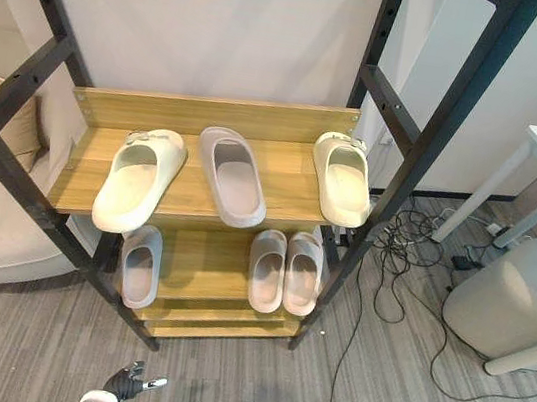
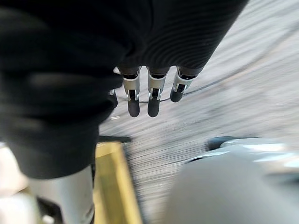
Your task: Organize the slippers on the shoe rack
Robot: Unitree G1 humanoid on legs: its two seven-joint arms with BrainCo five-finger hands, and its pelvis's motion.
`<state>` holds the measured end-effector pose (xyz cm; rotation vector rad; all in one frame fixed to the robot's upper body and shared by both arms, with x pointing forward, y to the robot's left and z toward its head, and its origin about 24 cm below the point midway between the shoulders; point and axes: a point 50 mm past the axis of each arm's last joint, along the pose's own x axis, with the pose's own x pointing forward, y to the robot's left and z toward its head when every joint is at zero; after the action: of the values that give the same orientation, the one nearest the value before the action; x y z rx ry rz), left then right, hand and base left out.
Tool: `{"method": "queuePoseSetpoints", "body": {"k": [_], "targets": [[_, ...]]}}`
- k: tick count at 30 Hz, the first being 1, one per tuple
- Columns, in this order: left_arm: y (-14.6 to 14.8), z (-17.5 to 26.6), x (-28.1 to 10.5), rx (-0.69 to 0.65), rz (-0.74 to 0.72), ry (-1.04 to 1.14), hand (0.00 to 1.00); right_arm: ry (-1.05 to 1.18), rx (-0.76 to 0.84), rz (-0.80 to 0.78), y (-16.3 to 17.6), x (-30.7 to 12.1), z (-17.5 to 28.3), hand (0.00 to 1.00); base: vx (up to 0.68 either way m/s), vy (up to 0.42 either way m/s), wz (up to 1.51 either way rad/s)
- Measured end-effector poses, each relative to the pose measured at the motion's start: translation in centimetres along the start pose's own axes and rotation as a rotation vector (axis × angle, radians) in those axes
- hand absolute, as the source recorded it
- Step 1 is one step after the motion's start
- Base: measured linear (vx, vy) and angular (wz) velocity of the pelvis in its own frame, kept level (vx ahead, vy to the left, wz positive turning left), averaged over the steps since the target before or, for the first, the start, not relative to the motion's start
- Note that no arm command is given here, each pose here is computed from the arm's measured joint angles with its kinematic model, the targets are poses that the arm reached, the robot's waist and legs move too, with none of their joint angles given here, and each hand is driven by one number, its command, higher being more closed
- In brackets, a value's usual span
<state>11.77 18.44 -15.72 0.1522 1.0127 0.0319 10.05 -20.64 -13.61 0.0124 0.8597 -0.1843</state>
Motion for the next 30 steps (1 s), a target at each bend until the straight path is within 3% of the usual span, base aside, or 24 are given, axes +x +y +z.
{"method": "queuePoseSetpoints", "body": {"k": [5,13,19,24,30], "targets": [[-0.3,0.1,0.0,0.027,-0.004,-0.01,0.0,-0.351,-0.01,0.015,0.1,-2.1,6.5,0.0,-0.07,0.003,-0.1],[-0.6,-0.4,-0.2,0.055,-0.019,0.001,0.0,-0.697,-0.016,-0.089,-2.0,-5.3,13.3,0.0,0.0,-0.007,-0.05],[-0.7,-0.5,-0.2,0.075,-0.041,0.002,0.0,-1.023,-0.069,-0.095,-1.5,-8.0,20.2,0.0,0.01,-0.023,0.04],[-1.0,-0.4,-0.2,0.088,-0.051,-0.002,0.0,-1.185,-0.132,-0.073,-1.0,-8.9,24.6,0.0,-0.02,-0.029,0.09],[-1.0,-0.1,-0.2,0.089,-0.054,-0.015,0.0,-1.261,-0.144,-0.025,0.3,-9.3,26.7,0.0,-0.02,-0.029,0.2]]}}
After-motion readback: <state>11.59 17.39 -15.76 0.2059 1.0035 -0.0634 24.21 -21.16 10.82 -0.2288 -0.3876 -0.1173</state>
